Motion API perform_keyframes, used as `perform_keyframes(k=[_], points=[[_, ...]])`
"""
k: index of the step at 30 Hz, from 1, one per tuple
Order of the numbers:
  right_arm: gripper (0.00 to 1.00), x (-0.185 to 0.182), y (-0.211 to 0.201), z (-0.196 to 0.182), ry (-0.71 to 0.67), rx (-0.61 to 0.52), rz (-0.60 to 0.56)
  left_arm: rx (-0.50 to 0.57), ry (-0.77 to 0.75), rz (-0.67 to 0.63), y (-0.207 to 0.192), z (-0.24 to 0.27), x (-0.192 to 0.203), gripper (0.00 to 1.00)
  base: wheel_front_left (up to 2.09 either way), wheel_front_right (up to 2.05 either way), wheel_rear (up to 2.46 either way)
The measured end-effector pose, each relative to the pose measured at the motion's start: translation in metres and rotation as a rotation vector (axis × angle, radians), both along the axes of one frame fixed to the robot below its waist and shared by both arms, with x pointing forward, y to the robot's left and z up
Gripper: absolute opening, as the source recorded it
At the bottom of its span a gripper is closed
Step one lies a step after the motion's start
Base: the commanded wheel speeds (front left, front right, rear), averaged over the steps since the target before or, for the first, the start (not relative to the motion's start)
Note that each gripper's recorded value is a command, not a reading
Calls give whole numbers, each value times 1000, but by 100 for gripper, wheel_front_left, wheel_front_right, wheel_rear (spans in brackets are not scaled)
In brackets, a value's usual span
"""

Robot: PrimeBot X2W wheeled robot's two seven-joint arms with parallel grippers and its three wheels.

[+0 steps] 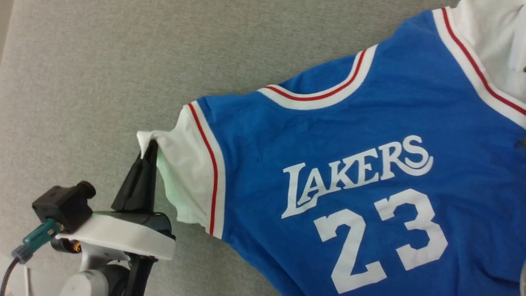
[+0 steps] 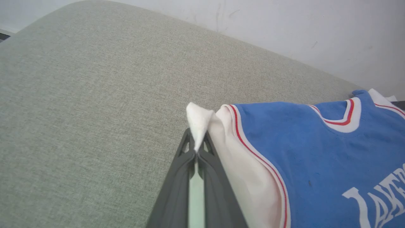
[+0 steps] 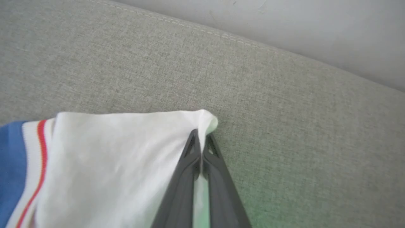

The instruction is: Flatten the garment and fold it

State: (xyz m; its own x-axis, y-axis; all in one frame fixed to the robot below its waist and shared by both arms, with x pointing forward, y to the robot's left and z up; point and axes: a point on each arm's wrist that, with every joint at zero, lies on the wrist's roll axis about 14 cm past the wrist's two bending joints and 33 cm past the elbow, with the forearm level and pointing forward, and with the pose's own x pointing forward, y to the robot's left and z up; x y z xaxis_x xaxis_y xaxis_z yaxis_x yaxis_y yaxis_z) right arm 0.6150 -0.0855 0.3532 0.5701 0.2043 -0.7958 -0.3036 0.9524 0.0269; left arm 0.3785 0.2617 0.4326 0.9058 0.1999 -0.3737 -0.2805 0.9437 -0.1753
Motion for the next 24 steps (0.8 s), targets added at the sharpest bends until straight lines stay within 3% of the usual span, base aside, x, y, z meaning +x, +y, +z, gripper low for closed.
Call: perform_keyframes(k=[4,9,16,24], points=[[0,-2,5,15,-51,29,10,4,-34,-13,-1,8,6,0,0,0,0],[0,4,22,66,-236,165,11,49,-159,-59,-1,43,29,0,0,0,0],[0,7,14,178,-580,368,-65,167,-384,-166,-9,124,75,0,0,0,0],[0,-24,1,310,-913,481,-56,334,-616,-283,-32,237,104,0,0,0,0]])
